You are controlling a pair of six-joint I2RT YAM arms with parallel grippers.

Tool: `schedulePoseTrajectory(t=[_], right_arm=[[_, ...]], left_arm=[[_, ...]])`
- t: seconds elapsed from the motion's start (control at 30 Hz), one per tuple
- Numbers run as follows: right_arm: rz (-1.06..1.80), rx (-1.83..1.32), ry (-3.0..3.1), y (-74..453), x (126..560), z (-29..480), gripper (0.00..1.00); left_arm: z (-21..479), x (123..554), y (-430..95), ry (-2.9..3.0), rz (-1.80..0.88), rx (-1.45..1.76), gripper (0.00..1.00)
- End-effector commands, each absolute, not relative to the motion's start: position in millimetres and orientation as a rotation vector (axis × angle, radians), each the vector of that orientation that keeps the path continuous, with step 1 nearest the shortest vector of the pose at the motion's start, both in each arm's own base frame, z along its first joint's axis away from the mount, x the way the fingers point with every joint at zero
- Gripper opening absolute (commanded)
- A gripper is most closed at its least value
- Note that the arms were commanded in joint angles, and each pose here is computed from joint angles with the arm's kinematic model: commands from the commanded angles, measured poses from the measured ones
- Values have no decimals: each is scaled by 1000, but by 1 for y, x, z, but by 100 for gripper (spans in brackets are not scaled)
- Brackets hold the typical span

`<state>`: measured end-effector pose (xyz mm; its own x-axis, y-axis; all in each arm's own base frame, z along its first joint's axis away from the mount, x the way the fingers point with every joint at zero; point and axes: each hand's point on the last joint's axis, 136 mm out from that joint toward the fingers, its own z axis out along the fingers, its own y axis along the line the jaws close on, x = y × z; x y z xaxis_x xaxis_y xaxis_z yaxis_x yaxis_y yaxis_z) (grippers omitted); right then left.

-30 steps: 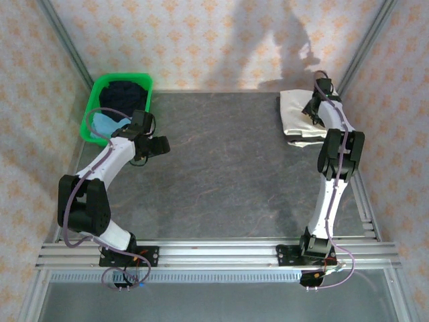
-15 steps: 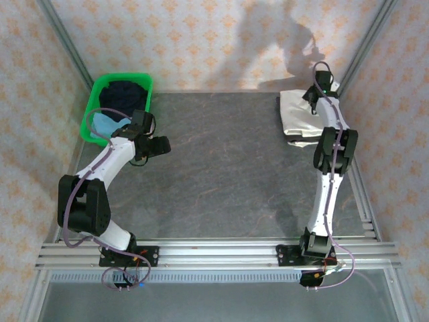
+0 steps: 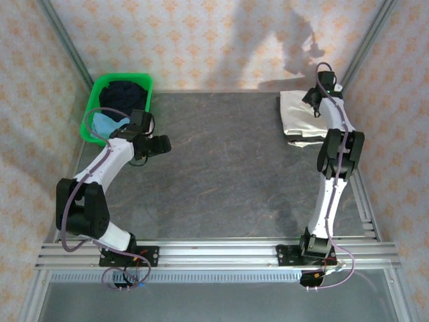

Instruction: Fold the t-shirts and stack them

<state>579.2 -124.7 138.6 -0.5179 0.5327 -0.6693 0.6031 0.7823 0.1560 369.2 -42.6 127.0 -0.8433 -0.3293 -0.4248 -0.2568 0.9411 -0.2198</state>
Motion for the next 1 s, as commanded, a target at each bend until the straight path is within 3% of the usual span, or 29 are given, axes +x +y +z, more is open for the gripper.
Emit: schedulePoseTrajectory(t=[0.0, 0.23, 0.47, 0.8, 0.97], right_arm=[[-80, 760, 2099, -114, 573, 192, 90], [-16, 770, 2212, -75, 539, 133, 83], [-289, 746, 2379, -77, 513, 82, 74], [-257, 694, 2274, -75, 488, 152, 100], [-179, 706, 2125, -70, 440, 186, 99]], left_arm=[[135, 369, -40, 2587, -231, -406, 84], [144, 367, -41, 2531, -257, -412, 89], [157, 364, -38, 2479, -247, -401, 96], [166, 370, -41, 2426, -299, -420, 100], [187, 376, -20, 2266, -195, -481, 100]])
